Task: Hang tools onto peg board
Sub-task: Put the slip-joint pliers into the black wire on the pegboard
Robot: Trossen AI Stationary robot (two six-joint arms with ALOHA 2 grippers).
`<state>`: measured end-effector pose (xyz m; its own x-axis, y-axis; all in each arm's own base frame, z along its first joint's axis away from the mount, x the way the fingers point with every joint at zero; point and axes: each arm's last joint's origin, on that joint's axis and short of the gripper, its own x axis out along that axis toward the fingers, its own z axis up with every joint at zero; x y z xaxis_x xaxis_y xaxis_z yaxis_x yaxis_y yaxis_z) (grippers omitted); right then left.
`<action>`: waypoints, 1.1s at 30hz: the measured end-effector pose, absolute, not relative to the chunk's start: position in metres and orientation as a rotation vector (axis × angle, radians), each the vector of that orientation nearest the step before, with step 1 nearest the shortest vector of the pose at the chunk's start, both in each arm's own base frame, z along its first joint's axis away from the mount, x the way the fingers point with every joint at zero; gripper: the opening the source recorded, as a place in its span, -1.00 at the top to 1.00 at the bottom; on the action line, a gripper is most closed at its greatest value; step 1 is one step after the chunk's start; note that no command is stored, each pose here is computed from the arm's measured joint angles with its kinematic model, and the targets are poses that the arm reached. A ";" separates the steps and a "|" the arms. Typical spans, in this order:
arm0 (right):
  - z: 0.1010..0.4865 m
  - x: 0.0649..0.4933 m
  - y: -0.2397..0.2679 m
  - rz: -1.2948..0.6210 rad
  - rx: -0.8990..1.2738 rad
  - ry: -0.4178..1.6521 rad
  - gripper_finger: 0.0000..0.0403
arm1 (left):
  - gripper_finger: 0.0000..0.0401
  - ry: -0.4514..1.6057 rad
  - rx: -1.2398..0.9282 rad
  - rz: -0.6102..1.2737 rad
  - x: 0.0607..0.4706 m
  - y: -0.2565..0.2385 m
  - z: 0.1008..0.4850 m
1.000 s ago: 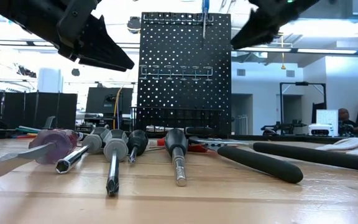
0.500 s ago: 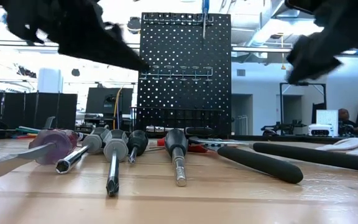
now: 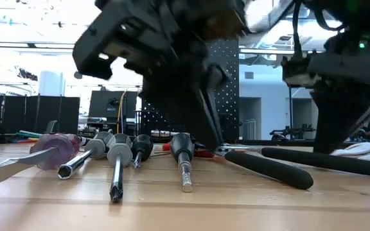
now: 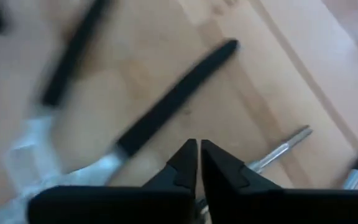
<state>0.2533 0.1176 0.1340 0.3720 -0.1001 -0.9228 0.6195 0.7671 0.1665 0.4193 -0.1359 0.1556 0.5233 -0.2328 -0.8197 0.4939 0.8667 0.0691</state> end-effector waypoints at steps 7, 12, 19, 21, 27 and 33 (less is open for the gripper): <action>0.124 0.258 0.127 -0.440 0.550 1.105 0.67 | 0.98 0.955 0.233 -0.502 0.450 -0.122 0.128; 0.126 0.262 0.135 -0.344 0.551 1.073 0.69 | 0.99 0.868 0.170 -0.450 0.463 -0.110 0.127; 0.133 0.258 0.131 -0.313 0.482 1.107 0.69 | 1.00 0.720 0.153 -0.354 0.479 -0.093 0.131; 0.139 0.251 0.126 -0.353 0.451 1.148 0.69 | 1.00 0.692 0.159 -0.322 0.482 -0.087 0.134; 0.177 0.228 0.127 -0.394 0.341 1.046 0.69 | 1.00 0.594 0.171 -0.237 0.490 -0.077 0.143; 0.180 0.217 0.143 -0.377 0.346 0.996 0.59 | 1.00 0.561 0.154 -0.221 0.493 -0.068 0.147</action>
<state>0.2173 0.1435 0.1800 0.4896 -0.1478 -0.8593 0.4581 0.8822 0.1093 0.4928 -0.0675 0.1467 0.8240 -0.1655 -0.5418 0.2489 0.9649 0.0838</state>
